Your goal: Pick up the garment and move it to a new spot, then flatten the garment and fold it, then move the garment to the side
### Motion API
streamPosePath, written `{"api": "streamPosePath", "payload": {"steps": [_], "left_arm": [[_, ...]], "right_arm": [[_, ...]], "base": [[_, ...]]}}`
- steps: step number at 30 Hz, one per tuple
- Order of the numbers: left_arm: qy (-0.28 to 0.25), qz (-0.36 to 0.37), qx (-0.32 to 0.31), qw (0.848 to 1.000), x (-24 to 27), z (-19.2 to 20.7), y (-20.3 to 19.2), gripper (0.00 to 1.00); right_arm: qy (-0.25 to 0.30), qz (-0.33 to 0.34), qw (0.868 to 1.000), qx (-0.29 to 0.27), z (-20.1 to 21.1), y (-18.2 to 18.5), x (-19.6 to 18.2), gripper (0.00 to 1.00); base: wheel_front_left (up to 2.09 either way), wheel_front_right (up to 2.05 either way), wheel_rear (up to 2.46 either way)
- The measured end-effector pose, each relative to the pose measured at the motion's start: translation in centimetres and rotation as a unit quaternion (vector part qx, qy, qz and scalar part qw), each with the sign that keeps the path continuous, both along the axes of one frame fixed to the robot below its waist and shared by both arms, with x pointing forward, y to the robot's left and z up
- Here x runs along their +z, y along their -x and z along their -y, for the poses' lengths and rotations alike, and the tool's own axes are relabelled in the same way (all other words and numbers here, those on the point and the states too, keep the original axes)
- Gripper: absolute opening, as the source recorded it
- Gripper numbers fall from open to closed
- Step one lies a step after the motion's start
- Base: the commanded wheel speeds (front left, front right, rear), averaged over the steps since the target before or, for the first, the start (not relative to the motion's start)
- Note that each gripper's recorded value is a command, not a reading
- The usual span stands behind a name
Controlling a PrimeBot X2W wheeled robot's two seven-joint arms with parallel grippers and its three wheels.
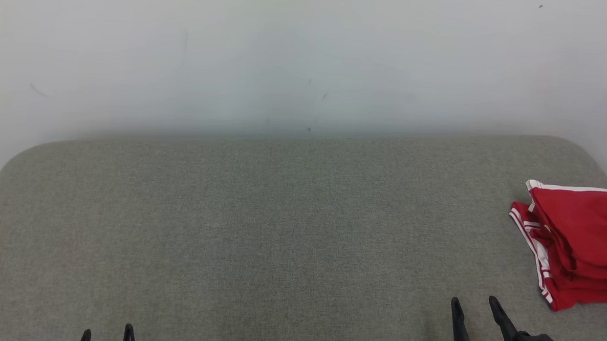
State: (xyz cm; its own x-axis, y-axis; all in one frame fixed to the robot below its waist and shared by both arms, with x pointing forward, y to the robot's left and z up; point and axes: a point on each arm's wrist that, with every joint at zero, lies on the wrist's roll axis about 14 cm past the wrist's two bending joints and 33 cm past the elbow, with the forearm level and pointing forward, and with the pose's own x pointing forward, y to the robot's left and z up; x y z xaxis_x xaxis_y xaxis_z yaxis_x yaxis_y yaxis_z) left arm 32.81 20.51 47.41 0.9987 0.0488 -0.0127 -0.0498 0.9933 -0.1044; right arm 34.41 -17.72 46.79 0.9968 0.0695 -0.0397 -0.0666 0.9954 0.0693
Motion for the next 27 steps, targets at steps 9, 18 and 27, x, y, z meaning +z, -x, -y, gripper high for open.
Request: {"api": "streamPosePath", "payload": {"steps": [9,18,27], "left_arm": [[-0.002,-0.006,-0.001,1.0,-0.4,0.1,0.1,0.0],[0.034,-0.055,0.01,0.998,-3.1,0.0,1.0,0.0],[0.12,-0.055,0.027,0.991,-2.9,-0.3,0.4,0.0]], "right_arm": [[-0.003,-0.007,1.0,0.002,-0.2,0.1,-0.4,0.0],[-0.033,-0.067,0.997,-0.014,0.3,1.8,-3.7,0.0],[-0.117,-0.065,0.99,-0.042,1.0,1.1,-3.0,0.0]], "base": [[0.0,0.0,0.0],[0.0,0.0,0.0],[0.0,0.0,0.0]]}}
